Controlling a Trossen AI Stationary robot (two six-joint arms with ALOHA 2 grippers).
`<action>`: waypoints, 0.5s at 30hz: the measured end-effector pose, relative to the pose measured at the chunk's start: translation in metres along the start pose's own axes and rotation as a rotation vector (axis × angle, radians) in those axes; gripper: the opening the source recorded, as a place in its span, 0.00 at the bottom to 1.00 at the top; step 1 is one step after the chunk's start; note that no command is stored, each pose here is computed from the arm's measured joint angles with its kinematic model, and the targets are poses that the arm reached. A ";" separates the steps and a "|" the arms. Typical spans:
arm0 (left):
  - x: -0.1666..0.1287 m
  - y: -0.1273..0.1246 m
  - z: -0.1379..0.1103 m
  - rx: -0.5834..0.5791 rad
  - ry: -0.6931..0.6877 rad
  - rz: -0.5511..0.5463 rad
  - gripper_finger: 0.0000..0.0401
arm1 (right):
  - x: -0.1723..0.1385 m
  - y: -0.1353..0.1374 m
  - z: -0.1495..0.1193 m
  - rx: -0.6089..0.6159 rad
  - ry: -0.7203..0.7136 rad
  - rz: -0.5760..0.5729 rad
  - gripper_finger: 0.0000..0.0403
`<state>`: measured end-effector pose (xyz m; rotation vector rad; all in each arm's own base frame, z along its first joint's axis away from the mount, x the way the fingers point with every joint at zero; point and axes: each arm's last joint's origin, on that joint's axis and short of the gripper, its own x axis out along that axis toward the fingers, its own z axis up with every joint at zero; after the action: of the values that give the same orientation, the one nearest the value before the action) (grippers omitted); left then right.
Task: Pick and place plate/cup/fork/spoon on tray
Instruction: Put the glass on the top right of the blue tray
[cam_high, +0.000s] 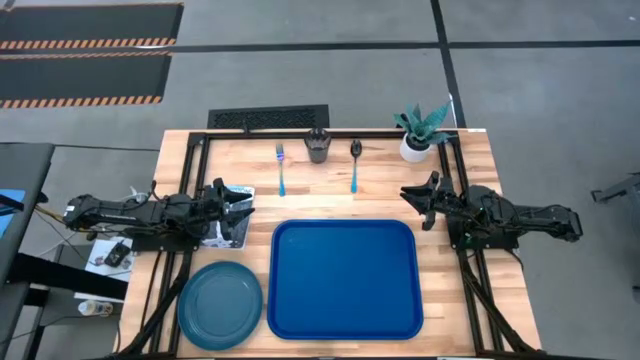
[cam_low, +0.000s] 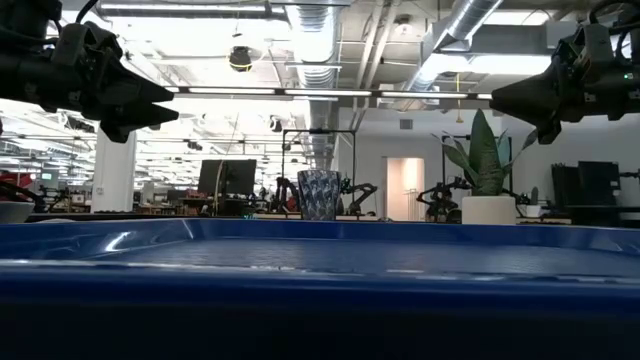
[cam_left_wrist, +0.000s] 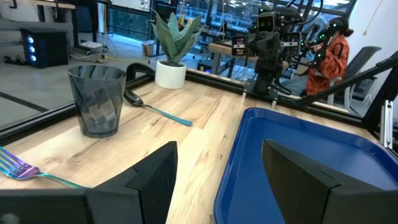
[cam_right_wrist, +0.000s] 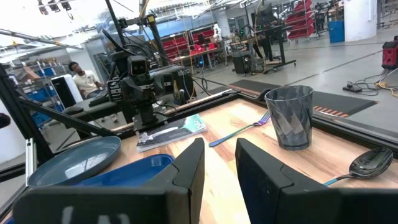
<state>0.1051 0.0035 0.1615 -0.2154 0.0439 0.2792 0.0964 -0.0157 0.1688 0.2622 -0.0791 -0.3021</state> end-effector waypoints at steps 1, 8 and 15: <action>0.000 0.000 0.000 -0.013 0.002 -0.005 0.55 | 0.000 0.000 0.000 0.000 0.000 0.000 0.29; 0.000 0.000 0.000 -0.169 0.004 -0.011 0.55 | 0.000 0.000 0.000 0.000 0.000 0.000 0.29; 0.000 0.000 0.000 -0.309 0.002 -0.004 0.55 | 0.000 0.000 0.000 0.000 0.001 0.000 0.29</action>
<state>0.1052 0.0034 0.1615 -0.5228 0.0016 0.2814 0.0964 -0.0157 0.1687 0.2622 -0.0785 -0.3022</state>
